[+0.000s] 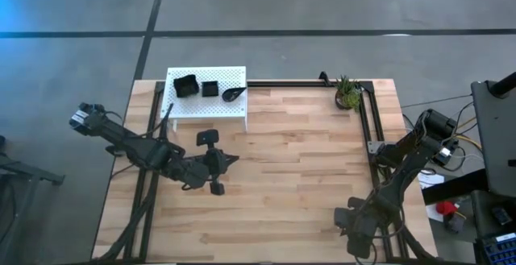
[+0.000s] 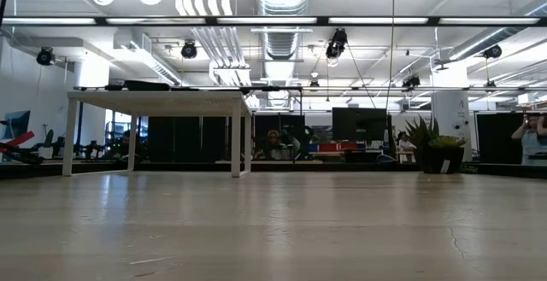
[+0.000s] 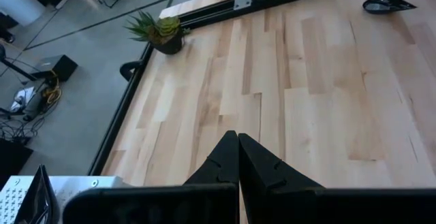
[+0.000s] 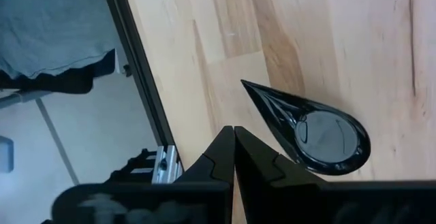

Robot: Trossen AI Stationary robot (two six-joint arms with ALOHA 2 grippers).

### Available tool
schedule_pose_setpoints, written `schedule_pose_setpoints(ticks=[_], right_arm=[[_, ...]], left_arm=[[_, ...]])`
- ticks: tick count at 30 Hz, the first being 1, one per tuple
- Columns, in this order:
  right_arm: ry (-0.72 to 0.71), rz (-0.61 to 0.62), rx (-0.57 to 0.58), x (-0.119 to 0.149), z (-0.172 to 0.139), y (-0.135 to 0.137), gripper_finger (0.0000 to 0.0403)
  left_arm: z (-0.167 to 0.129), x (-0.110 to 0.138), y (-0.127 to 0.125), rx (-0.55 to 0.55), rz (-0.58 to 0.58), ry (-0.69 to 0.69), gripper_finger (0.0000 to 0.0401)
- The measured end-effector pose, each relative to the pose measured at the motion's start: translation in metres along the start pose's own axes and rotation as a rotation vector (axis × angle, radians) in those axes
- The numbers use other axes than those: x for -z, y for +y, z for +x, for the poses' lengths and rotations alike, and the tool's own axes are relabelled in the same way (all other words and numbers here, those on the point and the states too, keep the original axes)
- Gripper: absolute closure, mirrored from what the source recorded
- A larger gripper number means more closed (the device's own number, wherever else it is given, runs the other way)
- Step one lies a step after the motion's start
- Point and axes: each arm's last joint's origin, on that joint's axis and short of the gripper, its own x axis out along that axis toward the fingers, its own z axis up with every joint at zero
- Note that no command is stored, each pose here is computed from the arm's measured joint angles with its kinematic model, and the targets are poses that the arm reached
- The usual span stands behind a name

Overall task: Pick & Place Mini shaped plates
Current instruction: Stack the drop shaped plate on top of the other drop shaped plate on the shelf

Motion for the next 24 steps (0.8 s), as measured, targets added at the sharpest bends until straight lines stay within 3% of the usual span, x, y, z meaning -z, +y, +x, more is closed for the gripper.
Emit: schedule_pose_setpoints(ticks=[5, 10, 16, 24], right_arm=[[-0.004, -0.005, 0.001, 0.000, 0.000, 0.000, 0.0385], [0.001, -0.011, 0.016, -0.001, 0.005, 0.000, 0.0345], [0.054, -0.114, 0.065, -0.001, 0.027, -0.001, 0.0303], [0.074, -0.165, 0.083, -0.003, 0.043, 0.001, 0.0292]], left_arm=[[0.000, 0.000, 0.000, 0.001, 0.000, 0.000, 0.0401], [0.000, 0.000, 0.000, 0.001, 0.000, 0.000, 0.0401], [0.000, 0.000, 0.000, 0.002, 0.001, 0.000, 0.0401], [0.000, 0.000, 0.000, 0.003, 0.001, 0.000, 0.0401]])
